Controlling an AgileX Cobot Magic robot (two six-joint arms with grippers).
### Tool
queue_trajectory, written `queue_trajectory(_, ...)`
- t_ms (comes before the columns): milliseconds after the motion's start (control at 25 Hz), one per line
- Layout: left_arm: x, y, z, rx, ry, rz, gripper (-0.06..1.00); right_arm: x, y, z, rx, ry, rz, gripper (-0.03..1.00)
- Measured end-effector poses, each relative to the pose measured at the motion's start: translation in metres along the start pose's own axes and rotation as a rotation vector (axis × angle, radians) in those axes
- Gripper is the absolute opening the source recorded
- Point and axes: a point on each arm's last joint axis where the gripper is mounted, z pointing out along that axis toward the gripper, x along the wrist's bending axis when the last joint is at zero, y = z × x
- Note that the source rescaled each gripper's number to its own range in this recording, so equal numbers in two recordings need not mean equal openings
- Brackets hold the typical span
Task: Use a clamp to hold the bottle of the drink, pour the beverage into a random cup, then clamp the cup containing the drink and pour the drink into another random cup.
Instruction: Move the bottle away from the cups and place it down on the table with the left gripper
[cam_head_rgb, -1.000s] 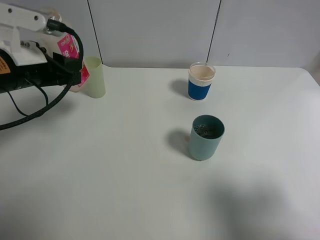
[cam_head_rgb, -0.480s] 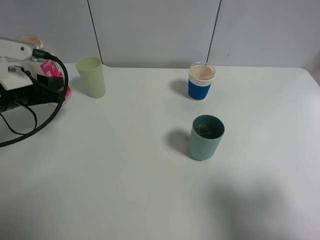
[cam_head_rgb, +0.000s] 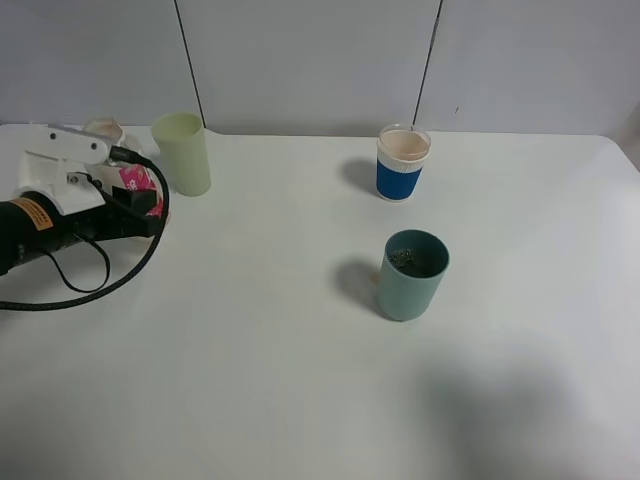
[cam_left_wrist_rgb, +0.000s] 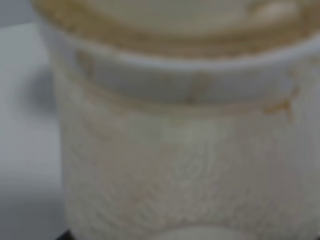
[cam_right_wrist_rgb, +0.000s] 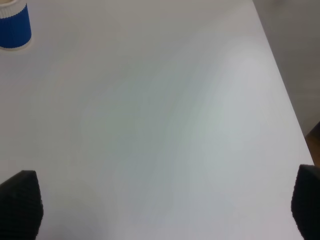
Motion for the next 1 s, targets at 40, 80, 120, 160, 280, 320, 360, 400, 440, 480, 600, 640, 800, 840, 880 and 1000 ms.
queue_trajectory(40,0.0,-0.003,0.002,0.009,-0.001,0.0,0.0,0.0,0.0,0.0,0.0,0.0,0.0,1.0)
queue_trajectory(80,0.0,-0.006,0.003,0.018,-0.002,-0.001,0.0,0.0,0.0,0.0,0.0,0.0,0.0,1.0)
queue_trajectory(120,0.0,-0.008,0.004,0.021,-0.003,-0.001,0.0,0.0,0.0,0.0,0.0,0.0,0.0,1.0)
queue_trajectory(160,0.0,-0.01,0.005,0.028,-0.004,-0.003,0.0,0.0,0.0,0.0,0.0,0.0,0.0,1.0)
queue_trajectory(280,0.001,-0.013,0.007,0.031,-0.006,-0.005,0.0,0.0,0.0,0.0,0.0,0.0,0.0,1.0)
queue_trajectory(320,0.001,-0.014,0.008,0.026,-0.008,-0.006,0.0,0.0,0.0,0.0,0.0,0.0,0.0,1.0)
queue_trajectory(360,0.0,-0.015,0.008,0.025,-0.009,-0.006,0.0,0.0,0.0,0.0,0.0,0.0,0.0,1.0)
queue_trajectory(400,0.0,-0.016,0.01,0.008,-0.014,-0.001,0.0,0.0,0.0,0.0,0.0,0.0,0.0,1.0)
queue_trajectory(440,0.0,-0.018,0.011,0.004,-0.016,0.0,0.0,0.0,0.0,0.0,0.0,0.0,0.0,1.0)
queue_trajectory(480,0.0,-0.019,0.013,-0.008,-0.019,0.002,0.0,0.0,0.0,0.0,0.0,0.0,0.0,1.0)
queue_trajectory(600,-0.001,-0.023,0.016,-0.026,-0.035,0.003,0.0,0.0,0.0,0.0,0.0,0.0,0.0,1.0)
queue_trajectory(640,-0.001,-0.025,0.016,-0.025,-0.039,0.004,0.0,0.0,0.0,0.0,0.0,0.0,0.0,1.0)
queue_trajectory(800,-0.001,-0.033,0.019,-0.006,-0.045,0.024,0.0,0.0,0.0,0.0,0.0,0.0,0.0,1.0)
queue_trajectory(840,-0.001,-0.034,0.02,-0.004,-0.046,0.026,0.0,0.0,0.0,0.0,0.0,0.0,0.0,1.0)
queue_trajectory(880,-0.001,-0.035,0.02,-0.002,-0.047,0.027,0.0,0.0,0.0,0.0,0.0,0.0,0.0,1.0)
queue_trajectory(1000,-0.001,-0.034,0.02,-0.01,-0.048,0.031,0.0,0.0,0.0,0.0,0.0,0.0,0.0,1.0)
